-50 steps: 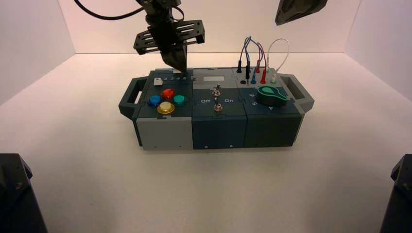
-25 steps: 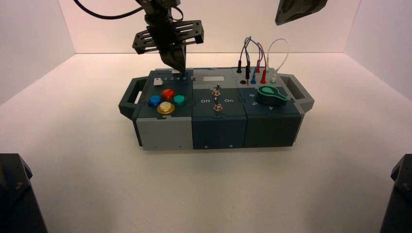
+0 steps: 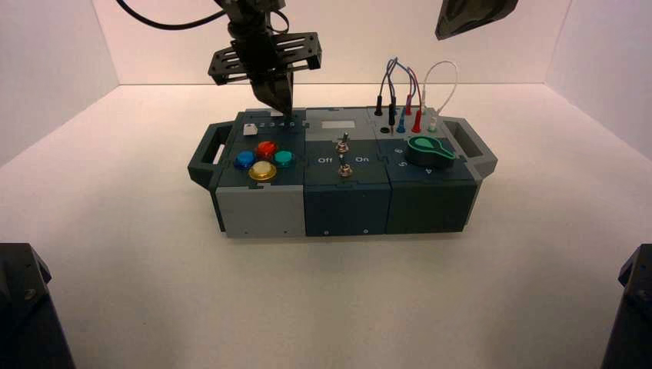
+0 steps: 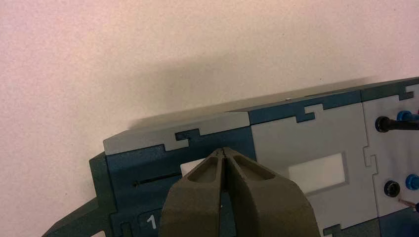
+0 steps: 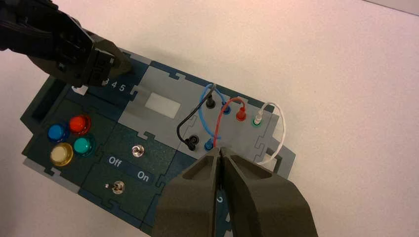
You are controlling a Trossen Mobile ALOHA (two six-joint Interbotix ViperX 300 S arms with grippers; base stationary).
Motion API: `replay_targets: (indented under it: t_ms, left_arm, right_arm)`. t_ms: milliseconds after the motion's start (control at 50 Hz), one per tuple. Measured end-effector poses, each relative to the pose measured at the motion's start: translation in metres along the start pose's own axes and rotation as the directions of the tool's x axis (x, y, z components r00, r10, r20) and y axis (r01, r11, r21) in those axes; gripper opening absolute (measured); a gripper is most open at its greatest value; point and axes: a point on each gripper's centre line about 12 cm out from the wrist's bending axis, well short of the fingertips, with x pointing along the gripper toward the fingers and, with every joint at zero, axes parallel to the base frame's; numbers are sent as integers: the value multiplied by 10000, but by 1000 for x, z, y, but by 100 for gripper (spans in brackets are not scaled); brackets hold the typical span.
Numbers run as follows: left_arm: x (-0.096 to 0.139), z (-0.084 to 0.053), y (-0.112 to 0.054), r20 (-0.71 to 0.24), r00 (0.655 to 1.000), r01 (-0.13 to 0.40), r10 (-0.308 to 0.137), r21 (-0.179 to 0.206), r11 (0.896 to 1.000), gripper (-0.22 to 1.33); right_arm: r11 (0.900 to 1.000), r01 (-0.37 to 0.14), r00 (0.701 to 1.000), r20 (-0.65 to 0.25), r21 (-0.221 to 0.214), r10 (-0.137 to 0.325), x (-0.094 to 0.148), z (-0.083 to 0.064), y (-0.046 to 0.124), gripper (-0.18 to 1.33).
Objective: Move the top slider to position 3.
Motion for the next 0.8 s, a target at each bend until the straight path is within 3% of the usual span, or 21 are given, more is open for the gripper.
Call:
replay_targets:
  t_ms: [800]
  left_arm:
    - [-1,1,1,-20,10000,-28,28,64,10000,-16]
  right_arm:
    - [10000,6,10000,30,-15,-6,0,0,0,-14]
